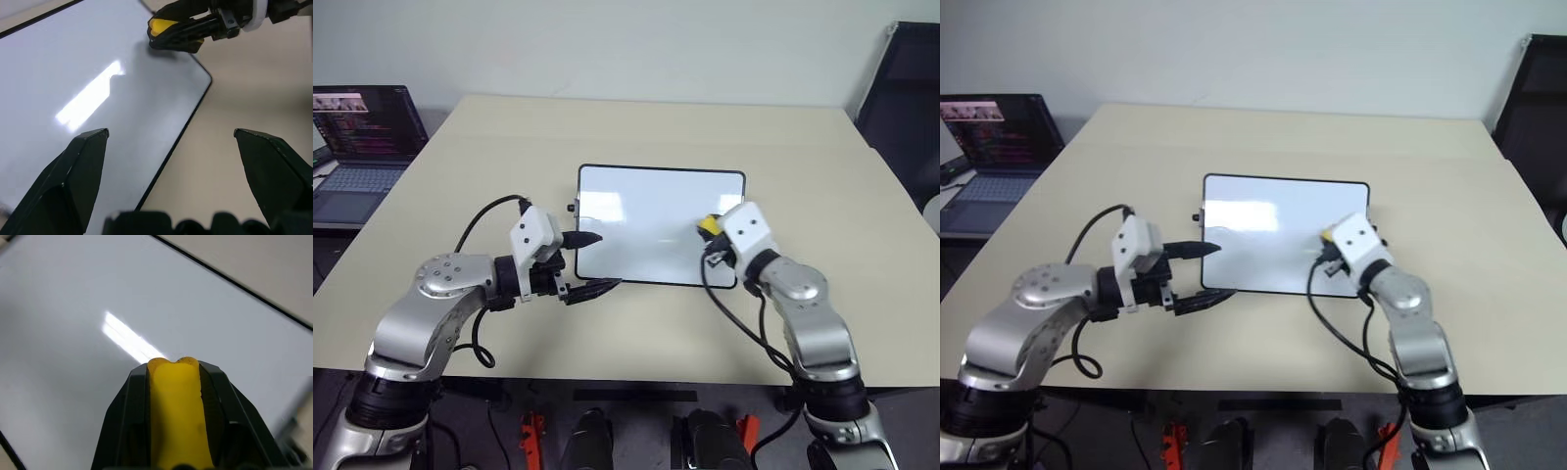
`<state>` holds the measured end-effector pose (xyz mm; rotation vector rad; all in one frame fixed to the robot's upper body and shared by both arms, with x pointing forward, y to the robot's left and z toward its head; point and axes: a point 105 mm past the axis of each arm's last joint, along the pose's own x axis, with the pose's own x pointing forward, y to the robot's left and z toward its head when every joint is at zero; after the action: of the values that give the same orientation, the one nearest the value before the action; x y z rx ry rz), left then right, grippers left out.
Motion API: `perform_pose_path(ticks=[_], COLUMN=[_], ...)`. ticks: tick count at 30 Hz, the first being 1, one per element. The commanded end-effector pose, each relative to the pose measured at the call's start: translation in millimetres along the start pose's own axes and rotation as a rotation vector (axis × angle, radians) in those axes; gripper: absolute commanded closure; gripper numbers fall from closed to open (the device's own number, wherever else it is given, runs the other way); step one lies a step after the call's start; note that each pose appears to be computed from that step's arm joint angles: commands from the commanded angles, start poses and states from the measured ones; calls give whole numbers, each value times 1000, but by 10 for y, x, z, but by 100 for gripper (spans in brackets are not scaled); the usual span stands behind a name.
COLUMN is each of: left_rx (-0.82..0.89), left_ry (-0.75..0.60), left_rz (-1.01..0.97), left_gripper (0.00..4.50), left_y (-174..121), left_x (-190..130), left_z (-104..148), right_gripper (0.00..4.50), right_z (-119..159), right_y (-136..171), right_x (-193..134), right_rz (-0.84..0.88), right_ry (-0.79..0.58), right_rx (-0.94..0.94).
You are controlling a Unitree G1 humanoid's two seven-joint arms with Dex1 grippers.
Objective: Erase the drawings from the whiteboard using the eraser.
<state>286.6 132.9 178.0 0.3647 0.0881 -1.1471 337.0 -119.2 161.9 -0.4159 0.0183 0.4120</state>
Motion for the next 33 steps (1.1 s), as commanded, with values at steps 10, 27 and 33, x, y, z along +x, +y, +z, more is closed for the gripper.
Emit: perform_pose_path(ticks=[10,27,33], left_rx=[135,233,199], left_ry=[-50,-86,-77], left_rz=[-417,-536,-514], left_gripper=[0,0,0], left_y=[-213,-275,-271], left_x=[582,1007,903], left_z=[216,507,416], right_gripper=[349,314,314], right_z=[-636,-933,-904], right_y=[-539,-947,-973], right_x=[-437,-288,-277], right_rz=[-260,-387,-380], right_ry=[275,312,282], right_rx=[256,376,381])
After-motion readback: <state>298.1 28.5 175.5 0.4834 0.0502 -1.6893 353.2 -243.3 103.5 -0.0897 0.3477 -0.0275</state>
